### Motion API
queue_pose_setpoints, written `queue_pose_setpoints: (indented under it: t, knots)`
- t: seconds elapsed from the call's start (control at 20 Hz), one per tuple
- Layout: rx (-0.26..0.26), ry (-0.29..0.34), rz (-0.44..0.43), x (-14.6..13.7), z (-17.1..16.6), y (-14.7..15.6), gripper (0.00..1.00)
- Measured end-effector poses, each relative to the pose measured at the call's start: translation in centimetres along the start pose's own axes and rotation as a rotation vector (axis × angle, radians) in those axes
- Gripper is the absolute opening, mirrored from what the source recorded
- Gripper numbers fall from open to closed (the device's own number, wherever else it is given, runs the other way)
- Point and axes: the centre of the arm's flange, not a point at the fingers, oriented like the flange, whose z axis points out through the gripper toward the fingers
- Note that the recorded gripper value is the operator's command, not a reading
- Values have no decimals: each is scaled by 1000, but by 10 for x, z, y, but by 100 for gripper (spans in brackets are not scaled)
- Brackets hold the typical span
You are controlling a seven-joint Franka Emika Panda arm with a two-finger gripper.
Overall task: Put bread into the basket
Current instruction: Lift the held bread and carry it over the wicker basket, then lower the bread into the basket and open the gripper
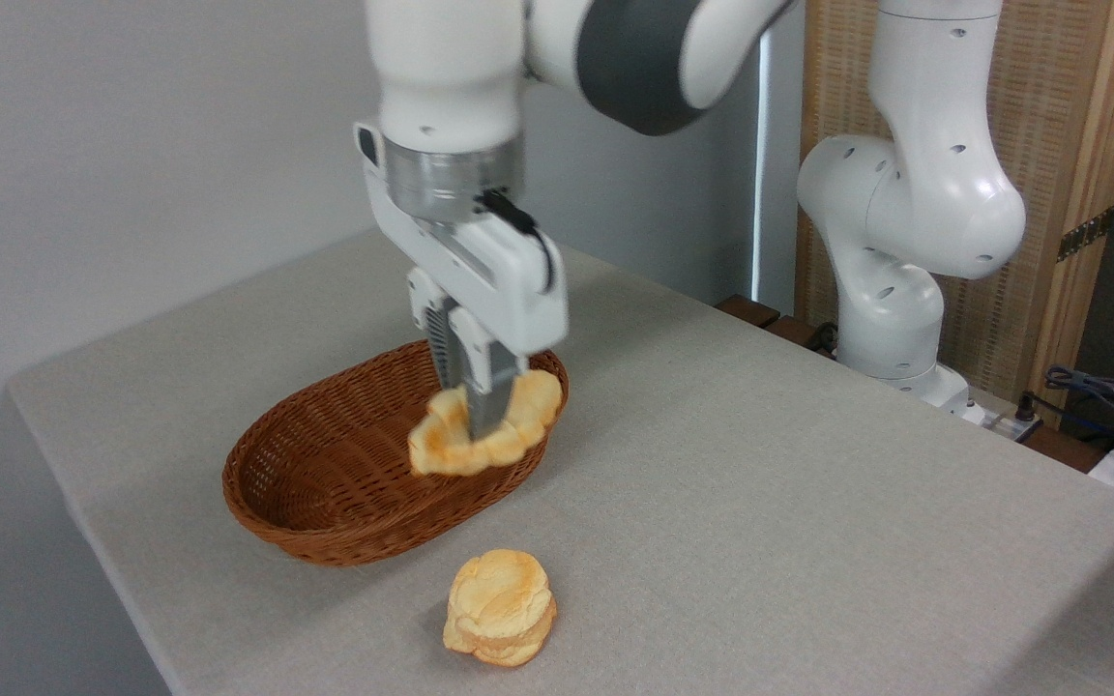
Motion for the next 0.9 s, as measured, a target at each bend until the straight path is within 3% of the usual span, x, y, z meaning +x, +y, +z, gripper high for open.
queue_pose_setpoints:
  t: [0.2, 0.35, 0.4, 0.65, 0.9]
  knots:
    - [-14, -22, 96, 43, 24, 32, 39]
    - [-45, -54, 139, 64, 51, 45, 86]
    - [-56, -64, 151, 70, 61, 49, 95]
    - [-52, -60, 180, 89, 89, 53, 100]
    - [-51, -58, 179, 91, 93, 50, 100]
